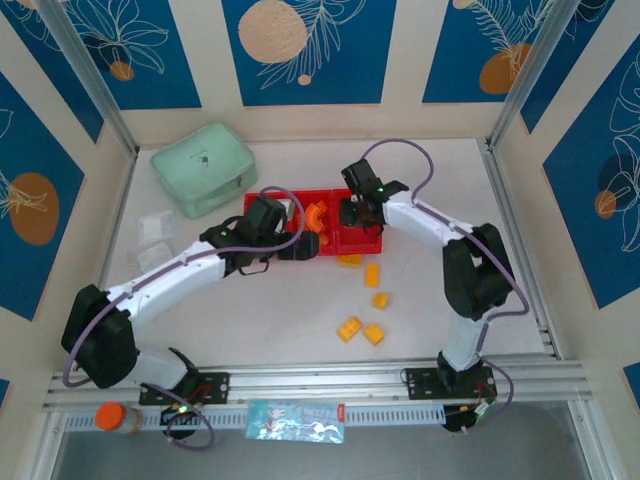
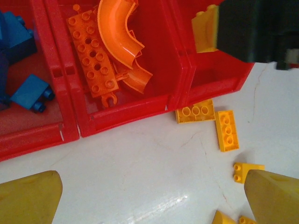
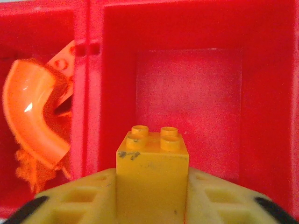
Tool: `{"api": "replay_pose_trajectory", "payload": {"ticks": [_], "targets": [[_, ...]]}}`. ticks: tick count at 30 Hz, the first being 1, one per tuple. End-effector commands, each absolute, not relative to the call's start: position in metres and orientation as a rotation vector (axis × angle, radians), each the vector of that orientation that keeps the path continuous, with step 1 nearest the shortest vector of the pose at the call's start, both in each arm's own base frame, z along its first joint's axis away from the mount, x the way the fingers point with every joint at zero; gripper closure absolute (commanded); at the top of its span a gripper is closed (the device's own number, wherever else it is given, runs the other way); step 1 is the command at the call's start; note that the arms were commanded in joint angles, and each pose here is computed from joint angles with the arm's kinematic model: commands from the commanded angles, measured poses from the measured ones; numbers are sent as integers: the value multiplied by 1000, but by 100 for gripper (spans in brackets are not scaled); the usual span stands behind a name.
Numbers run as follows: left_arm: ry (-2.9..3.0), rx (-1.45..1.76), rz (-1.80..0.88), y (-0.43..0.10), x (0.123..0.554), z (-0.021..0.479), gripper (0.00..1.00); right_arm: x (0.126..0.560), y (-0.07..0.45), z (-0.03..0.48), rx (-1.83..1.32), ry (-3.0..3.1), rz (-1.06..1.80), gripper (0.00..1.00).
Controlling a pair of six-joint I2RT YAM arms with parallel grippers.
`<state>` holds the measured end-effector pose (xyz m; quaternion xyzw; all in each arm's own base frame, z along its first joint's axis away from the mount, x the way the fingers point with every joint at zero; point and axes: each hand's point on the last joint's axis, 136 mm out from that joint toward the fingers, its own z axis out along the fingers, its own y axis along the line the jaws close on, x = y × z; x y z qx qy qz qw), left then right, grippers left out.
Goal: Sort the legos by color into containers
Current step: Place the lego in the container, then move the container to the center of the table.
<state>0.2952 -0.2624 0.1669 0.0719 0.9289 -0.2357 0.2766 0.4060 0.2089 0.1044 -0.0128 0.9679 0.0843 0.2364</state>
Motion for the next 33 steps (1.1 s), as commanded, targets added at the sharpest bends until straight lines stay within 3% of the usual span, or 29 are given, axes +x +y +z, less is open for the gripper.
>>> {"api": "replay_pose_trajectory", "payload": {"ticks": [1, 4, 10, 22, 33], "targets": [[2457, 205, -622, -267, 306, 180, 1, 420, 209, 112, -53, 2644, 259, 54], [2457, 212, -624, -268, 307, 182, 1, 421, 206, 122, -64, 2627, 256, 45], [2460, 223, -628, -265, 300, 185, 1, 384, 204, 135, -82, 2630, 321, 40], [2476, 169, -670, -250, 273, 175, 1, 294, 206, 88, -164, 2758, 351, 30], [2501, 122, -657, -237, 261, 161, 1, 301, 213, 53, -288, 2760, 229, 17]]}}
